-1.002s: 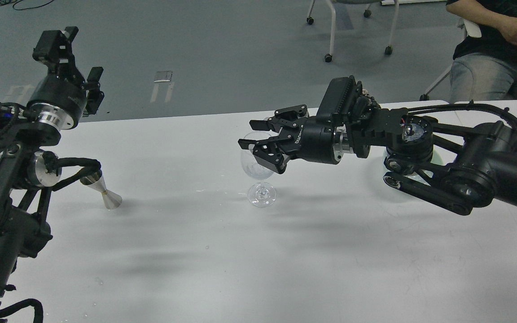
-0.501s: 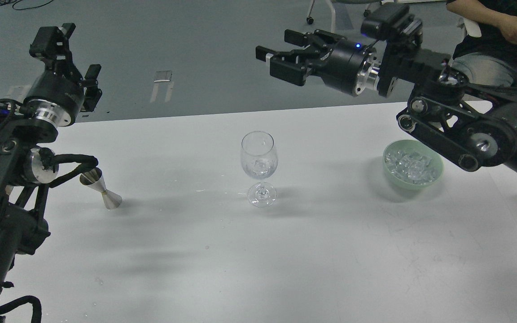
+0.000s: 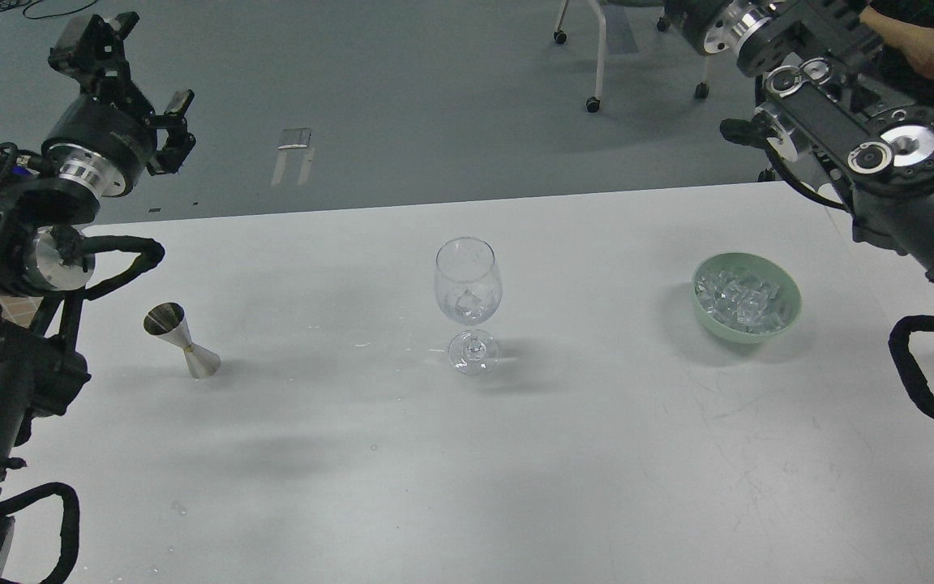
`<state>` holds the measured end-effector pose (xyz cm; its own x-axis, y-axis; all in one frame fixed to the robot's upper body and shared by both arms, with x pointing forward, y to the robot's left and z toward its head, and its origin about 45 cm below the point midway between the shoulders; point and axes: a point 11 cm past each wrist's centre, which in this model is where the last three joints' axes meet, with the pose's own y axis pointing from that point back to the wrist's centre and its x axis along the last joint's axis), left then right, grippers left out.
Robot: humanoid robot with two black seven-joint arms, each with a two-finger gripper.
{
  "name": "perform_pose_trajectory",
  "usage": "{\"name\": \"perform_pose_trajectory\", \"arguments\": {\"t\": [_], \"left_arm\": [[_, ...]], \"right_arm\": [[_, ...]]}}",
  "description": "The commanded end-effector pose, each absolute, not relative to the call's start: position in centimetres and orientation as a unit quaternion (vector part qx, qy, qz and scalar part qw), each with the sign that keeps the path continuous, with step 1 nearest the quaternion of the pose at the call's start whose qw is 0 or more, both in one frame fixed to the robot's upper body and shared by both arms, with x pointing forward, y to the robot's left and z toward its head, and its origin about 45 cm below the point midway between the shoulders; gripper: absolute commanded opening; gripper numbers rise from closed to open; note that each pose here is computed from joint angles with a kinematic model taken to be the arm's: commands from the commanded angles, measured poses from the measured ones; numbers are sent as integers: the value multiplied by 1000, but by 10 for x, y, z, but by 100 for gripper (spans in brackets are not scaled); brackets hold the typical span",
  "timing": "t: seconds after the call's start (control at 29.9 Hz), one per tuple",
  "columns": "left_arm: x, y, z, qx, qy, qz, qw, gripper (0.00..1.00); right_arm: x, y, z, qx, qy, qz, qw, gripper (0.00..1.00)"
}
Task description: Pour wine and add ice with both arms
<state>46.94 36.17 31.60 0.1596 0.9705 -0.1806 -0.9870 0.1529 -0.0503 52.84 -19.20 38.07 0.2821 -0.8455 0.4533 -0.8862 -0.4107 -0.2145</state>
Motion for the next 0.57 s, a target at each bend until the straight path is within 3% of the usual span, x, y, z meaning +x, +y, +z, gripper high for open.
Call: {"name": "perform_pose_trajectory", "arguments": {"t": [0.0, 0.13, 0.53], "left_arm": [[472, 351, 306, -62, 59, 601, 795, 98], [471, 345, 303, -67, 52, 578, 812, 98], [477, 356, 313, -113, 25, 592, 798, 98]], "right_arm": [[531, -203, 377, 797, -569, 202, -2, 100], [529, -196, 369, 801, -577, 157, -40, 100], [522, -204, 345, 791, -591, 50, -148, 100]]}}
